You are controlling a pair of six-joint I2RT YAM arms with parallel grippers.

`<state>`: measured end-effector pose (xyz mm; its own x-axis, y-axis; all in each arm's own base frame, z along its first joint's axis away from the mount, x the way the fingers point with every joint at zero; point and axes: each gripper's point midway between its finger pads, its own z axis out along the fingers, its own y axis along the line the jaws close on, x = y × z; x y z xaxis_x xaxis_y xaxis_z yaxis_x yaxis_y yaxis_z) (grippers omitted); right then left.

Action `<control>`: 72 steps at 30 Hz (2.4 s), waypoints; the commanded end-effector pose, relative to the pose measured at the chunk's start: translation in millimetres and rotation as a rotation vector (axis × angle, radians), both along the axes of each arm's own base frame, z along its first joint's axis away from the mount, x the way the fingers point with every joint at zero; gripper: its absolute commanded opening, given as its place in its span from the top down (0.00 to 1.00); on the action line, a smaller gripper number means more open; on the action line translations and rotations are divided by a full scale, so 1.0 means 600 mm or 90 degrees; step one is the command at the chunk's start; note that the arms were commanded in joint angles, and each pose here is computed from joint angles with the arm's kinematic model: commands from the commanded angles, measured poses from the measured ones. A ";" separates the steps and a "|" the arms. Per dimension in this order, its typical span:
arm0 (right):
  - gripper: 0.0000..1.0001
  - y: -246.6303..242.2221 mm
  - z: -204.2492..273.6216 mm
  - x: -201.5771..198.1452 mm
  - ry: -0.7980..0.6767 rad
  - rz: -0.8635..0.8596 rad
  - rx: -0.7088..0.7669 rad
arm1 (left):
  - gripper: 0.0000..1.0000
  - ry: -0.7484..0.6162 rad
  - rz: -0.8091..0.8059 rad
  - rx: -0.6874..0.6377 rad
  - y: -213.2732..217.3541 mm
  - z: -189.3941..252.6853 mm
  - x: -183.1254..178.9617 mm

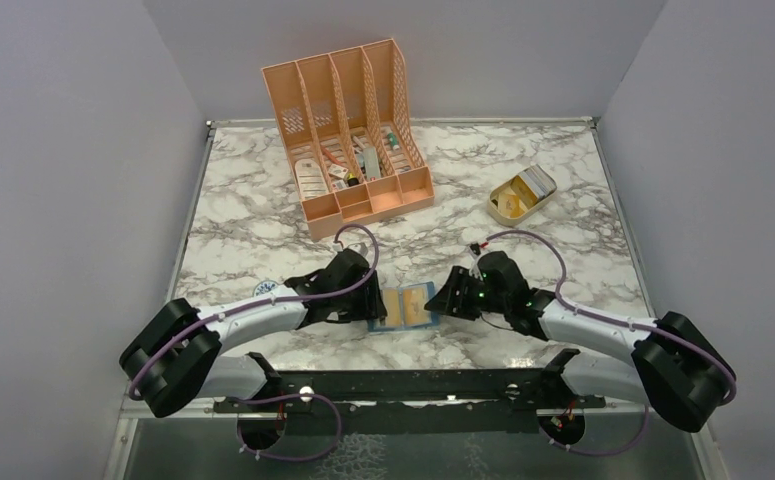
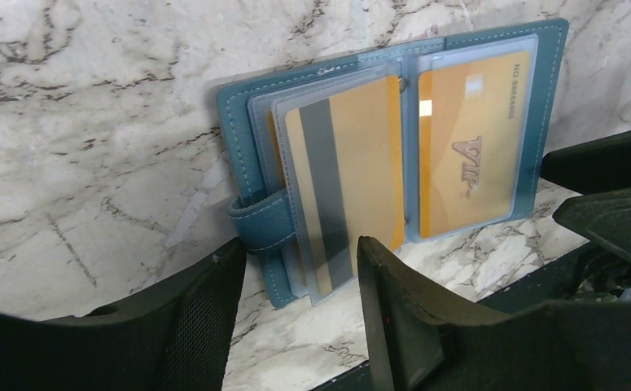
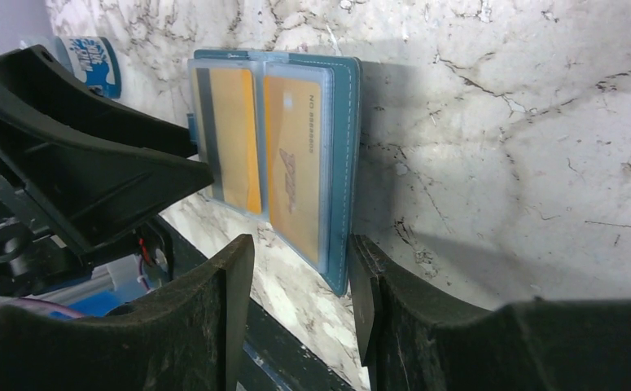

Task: Put the credit cards into the card holder
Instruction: Close the card holder at the center of the board.

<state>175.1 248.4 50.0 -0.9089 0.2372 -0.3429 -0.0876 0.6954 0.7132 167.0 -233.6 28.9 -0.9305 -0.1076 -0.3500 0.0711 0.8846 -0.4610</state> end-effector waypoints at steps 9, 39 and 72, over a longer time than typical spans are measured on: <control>0.54 -0.004 0.046 -0.002 -0.042 -0.016 0.042 | 0.55 0.019 -0.042 -0.116 -0.068 0.009 -0.011; 0.88 -0.055 0.019 0.017 -0.088 -0.025 -0.113 | 0.59 -0.034 -0.059 0.003 -0.066 -0.005 -0.003; 0.93 -0.064 0.023 0.011 -0.086 -0.044 -0.104 | 0.54 -0.077 -0.096 0.058 -0.055 -0.030 0.014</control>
<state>178.8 211.2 58.0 -0.8542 0.2077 -0.4767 -0.1234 0.8096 0.5739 177.2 -274.9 25.8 -0.8802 0.0260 -0.4739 0.2518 0.8720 -0.4198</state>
